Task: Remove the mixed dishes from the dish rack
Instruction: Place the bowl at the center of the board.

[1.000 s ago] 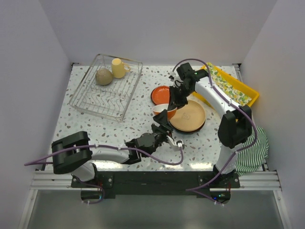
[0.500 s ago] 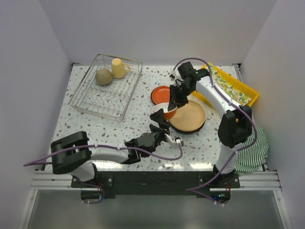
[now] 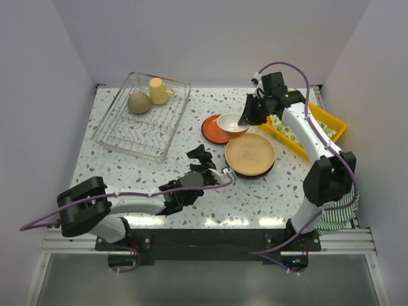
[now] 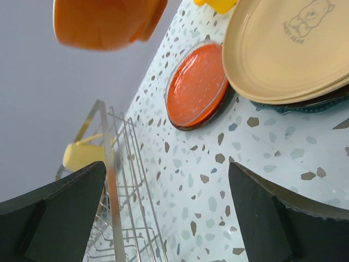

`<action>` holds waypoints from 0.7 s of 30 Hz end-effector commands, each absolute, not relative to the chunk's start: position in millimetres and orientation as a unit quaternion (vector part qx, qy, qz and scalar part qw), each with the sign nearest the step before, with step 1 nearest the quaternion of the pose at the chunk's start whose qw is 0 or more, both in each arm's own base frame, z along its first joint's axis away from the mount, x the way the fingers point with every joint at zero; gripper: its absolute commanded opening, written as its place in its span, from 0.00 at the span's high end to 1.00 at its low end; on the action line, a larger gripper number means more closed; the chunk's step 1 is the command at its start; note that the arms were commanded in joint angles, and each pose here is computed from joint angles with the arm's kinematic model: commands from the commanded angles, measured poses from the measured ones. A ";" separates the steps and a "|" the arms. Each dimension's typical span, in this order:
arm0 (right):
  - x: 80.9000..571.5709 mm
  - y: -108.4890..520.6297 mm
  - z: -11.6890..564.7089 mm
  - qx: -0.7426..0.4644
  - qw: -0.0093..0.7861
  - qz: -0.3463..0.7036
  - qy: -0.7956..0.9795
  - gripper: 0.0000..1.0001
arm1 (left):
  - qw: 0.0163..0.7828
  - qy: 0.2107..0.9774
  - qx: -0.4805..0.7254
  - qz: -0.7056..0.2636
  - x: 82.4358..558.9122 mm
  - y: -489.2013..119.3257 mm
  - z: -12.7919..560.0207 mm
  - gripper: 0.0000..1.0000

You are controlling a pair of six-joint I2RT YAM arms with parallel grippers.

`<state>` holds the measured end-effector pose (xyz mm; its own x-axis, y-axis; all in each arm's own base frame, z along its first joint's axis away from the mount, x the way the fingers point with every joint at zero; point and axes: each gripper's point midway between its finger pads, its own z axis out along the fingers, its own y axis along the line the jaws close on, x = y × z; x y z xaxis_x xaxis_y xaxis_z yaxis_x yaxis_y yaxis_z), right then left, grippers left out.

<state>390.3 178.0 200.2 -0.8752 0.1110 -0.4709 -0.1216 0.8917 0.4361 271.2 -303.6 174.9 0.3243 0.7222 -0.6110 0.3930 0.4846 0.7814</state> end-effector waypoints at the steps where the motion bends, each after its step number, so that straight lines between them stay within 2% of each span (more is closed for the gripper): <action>1: 414.4 173.2 241.2 0.017 0.372 0.228 0.899 1.00 | 0.651 0.646 0.395 0.051 288.8 -287.4 188.2 0.00; 5: 417.7 174.6 242.8 0.027 0.410 0.243 0.879 1.00 | 0.653 0.687 0.320 -0.018 308.6 -273.4 212.0 0.00; 14: 398.9 221.6 206.0 -0.037 0.433 0.265 0.861 1.00 | 0.651 0.742 0.149 -0.056 354.8 -196.8 264.4 0.00; 21: 382.2 270.5 171.0 -0.106 0.445 0.291 0.840 1.00 | 0.642 0.762 0.043 -0.074 366.3 -155.8 269.9 0.00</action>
<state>366.9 243.9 150.0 -0.7139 0.0601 -0.6976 -0.3231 0.8556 0.4044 366.0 -163.7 256.7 -0.1397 0.1326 -0.9813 0.1996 0.9744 0.1033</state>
